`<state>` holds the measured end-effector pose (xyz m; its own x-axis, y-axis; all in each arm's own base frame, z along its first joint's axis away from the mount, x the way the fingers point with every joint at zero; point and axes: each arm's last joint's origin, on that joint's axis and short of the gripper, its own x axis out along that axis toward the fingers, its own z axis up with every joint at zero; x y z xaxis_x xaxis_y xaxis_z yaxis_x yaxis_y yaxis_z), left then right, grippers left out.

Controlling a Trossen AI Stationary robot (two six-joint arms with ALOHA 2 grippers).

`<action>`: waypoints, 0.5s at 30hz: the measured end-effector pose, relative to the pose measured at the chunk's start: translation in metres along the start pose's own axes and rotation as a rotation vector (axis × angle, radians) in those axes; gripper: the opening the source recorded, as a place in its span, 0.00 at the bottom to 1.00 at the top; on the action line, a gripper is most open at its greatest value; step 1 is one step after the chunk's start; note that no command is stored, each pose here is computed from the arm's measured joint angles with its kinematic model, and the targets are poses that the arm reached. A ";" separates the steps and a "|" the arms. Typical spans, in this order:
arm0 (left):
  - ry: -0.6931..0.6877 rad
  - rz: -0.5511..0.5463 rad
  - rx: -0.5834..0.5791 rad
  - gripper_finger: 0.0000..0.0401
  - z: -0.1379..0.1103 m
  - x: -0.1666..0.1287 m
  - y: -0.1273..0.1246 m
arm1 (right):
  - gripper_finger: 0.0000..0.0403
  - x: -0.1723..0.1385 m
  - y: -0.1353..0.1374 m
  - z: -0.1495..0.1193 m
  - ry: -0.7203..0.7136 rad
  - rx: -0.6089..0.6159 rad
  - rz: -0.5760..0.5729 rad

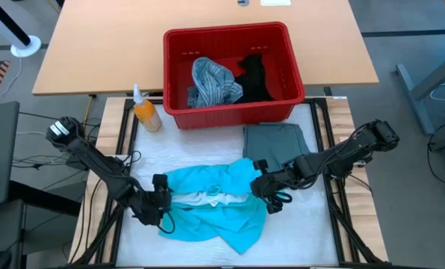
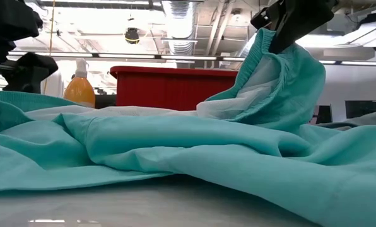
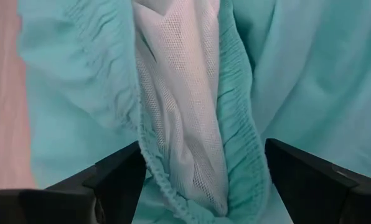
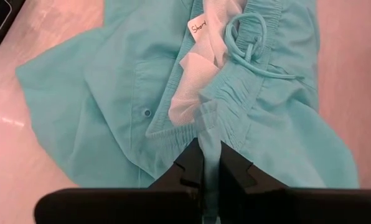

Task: Fold Laundry from Bin
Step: Fold the light blue shorts

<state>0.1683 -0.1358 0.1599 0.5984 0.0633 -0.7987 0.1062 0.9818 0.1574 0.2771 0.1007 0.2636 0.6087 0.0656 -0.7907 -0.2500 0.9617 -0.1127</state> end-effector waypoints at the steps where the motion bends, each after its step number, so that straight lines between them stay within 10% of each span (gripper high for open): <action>1: -0.002 0.009 0.004 0.77 0.000 0.001 0.000 | 0.11 0.000 0.000 0.000 0.000 0.000 0.000; 8: 0.020 0.060 0.025 0.56 -0.002 0.001 0.002 | 0.11 0.000 0.000 0.000 0.000 0.000 -0.001; 15: 0.090 0.013 -0.057 0.11 -0.007 0.001 0.002 | 0.11 -0.001 0.000 0.000 -0.001 0.014 0.003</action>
<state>0.1635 -0.1327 0.1555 0.5251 0.0893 -0.8463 0.0520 0.9892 0.1367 0.2768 0.1006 0.2641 0.6091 0.0688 -0.7901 -0.2409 0.9652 -0.1017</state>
